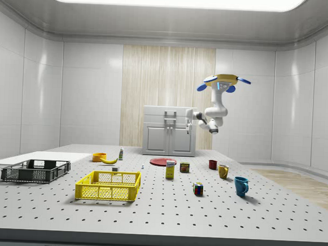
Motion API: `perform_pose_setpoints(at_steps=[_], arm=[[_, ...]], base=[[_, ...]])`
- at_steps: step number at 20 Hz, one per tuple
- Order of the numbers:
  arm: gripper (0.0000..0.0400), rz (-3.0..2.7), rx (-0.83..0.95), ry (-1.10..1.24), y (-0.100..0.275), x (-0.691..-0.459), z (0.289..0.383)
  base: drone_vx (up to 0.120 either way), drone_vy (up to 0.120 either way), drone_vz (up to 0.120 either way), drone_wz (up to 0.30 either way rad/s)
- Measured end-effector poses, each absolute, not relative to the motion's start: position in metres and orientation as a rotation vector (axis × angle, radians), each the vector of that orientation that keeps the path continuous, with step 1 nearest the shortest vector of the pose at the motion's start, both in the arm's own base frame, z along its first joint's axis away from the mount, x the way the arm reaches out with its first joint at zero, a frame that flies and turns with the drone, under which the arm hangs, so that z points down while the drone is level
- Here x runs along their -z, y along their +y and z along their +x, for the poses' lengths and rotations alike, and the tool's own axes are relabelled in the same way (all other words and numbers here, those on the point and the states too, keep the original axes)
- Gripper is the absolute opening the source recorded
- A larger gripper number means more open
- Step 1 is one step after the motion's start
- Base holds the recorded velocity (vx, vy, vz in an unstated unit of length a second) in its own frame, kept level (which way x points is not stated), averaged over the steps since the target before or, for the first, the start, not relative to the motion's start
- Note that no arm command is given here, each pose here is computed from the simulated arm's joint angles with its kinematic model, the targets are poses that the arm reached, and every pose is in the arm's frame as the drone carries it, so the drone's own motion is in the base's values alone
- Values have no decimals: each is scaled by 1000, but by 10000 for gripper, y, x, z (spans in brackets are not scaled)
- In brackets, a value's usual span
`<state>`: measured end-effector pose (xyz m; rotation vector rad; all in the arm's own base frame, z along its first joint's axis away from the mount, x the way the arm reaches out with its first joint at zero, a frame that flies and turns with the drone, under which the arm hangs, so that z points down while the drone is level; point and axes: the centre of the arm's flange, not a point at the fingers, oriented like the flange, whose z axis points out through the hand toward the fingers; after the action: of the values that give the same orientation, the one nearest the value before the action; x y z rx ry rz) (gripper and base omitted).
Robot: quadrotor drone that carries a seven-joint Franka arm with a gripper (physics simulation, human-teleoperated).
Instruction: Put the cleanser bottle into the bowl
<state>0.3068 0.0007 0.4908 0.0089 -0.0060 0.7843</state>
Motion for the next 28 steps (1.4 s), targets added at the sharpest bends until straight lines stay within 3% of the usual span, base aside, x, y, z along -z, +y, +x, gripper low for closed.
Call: perform_pose_setpoints(at_steps=[21,28], arm=[[400,1,-784,-2,-2,-4907,3068],[400,1,-785,-2,-1,-4907,3068]], base=[[120,0,0,0],[120,0,-109,0]])
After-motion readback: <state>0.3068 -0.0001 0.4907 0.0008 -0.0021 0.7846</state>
